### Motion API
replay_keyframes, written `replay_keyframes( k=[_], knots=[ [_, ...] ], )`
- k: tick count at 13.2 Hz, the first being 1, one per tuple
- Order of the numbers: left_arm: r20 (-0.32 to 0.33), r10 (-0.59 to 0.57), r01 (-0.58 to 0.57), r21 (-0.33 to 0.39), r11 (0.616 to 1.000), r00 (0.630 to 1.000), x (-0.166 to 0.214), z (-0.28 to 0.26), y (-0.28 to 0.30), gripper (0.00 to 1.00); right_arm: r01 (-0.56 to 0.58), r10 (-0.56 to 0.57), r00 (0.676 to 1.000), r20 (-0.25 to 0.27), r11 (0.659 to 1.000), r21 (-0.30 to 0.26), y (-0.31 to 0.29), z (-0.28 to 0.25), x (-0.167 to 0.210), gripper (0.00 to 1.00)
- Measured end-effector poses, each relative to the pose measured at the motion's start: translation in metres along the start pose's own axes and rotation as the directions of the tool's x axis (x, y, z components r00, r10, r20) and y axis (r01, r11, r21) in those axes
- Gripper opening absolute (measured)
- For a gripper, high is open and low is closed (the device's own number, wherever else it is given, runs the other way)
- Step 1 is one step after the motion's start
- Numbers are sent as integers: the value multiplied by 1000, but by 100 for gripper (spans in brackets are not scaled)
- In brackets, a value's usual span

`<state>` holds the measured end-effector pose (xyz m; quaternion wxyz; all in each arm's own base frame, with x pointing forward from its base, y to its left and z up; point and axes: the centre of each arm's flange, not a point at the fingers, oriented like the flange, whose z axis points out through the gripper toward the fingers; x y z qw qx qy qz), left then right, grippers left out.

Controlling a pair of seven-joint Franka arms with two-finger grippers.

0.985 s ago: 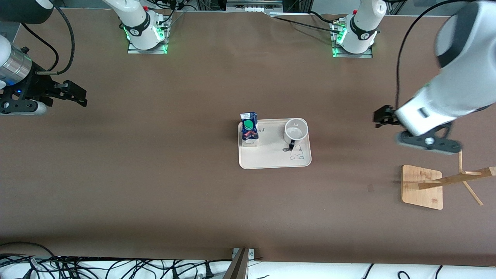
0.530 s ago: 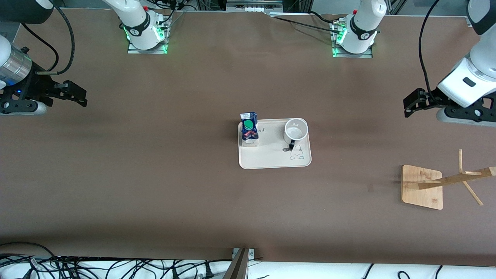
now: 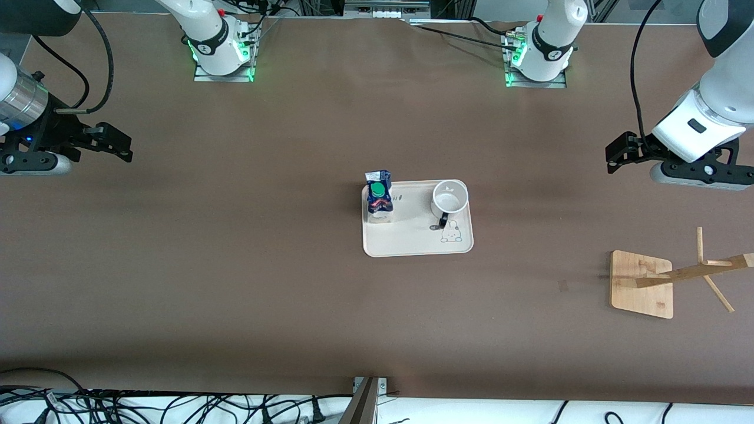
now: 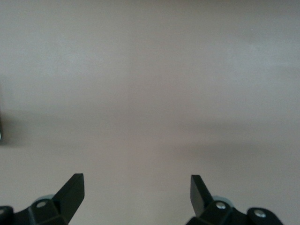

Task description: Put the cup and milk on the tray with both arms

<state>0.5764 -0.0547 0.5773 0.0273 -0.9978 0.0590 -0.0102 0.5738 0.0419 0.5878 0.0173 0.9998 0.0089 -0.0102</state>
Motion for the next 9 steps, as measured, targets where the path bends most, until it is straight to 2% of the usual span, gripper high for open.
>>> replay_keyframes(
  k=[9],
  knots=[
    [-1,4,-4,0,1000,1000,3,1,2,100,0,0,1000,0,1000,0,0,0,0,100]
  ],
)
